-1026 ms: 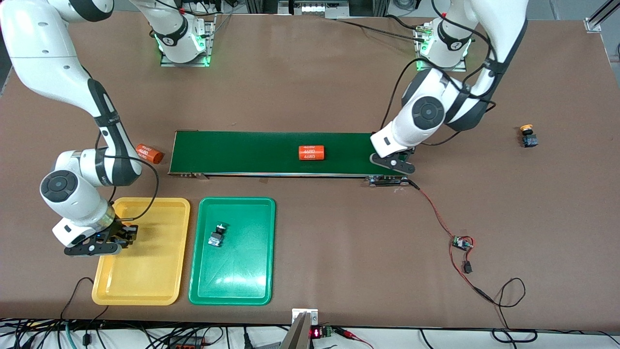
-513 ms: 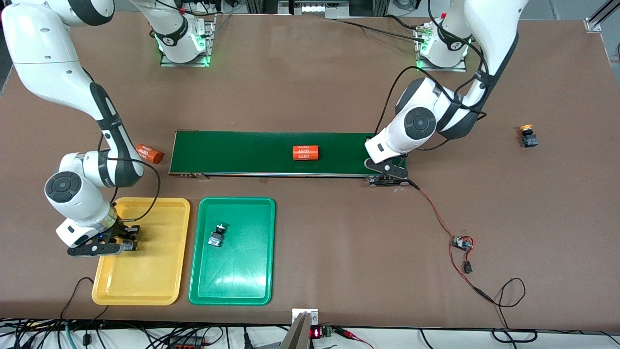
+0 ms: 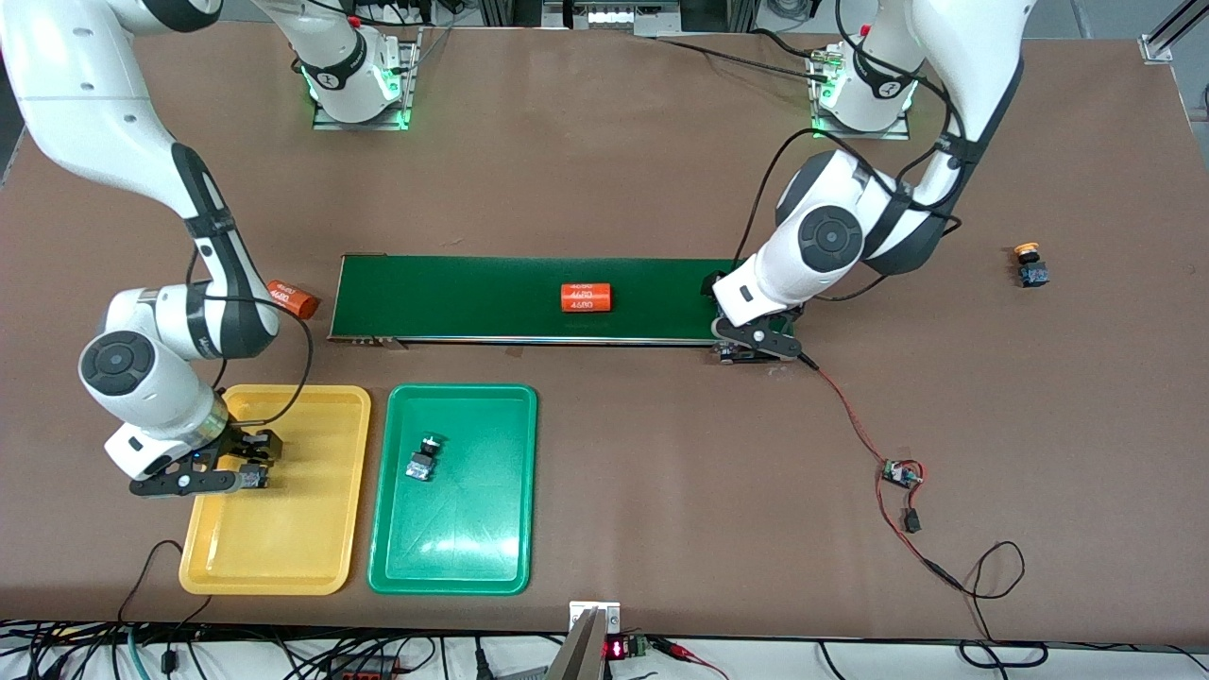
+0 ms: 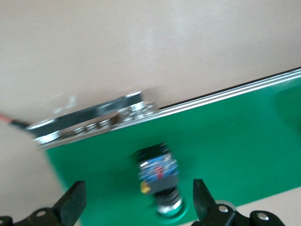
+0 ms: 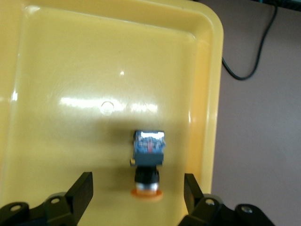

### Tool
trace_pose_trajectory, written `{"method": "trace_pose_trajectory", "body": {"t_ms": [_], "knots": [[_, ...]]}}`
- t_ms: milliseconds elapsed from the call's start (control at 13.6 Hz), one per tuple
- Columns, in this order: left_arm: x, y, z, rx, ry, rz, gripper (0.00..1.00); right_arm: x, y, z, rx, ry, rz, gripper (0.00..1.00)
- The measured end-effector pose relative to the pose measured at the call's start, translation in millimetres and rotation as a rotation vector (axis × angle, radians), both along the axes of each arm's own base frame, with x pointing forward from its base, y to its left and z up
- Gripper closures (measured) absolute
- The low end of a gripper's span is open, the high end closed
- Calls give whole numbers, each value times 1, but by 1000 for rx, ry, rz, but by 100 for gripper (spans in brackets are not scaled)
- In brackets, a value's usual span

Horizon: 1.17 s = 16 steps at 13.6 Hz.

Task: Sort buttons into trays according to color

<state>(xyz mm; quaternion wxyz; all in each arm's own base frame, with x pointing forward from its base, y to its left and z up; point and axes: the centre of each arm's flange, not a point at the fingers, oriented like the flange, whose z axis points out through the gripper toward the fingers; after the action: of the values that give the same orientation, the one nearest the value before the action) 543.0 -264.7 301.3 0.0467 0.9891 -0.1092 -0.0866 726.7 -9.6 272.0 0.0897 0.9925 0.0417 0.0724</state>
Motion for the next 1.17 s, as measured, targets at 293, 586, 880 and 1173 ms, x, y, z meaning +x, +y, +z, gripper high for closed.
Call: {"method": "trace_pose_trajectory", "body": {"t_ms": [293,586,880,1173], "knots": [[31,153,20,49,92,204,0,-27,11,98,42,103,-82,2],[17,294,-7,72,193,279,0,-64,26,182,86,181,-121,0],[-25,393,-40,114,261,290,0,-112,29,255,113,245,-135,0],[-77,472,-86,122,256,357,0,-170,16,305,95,234,-124,0]]}}
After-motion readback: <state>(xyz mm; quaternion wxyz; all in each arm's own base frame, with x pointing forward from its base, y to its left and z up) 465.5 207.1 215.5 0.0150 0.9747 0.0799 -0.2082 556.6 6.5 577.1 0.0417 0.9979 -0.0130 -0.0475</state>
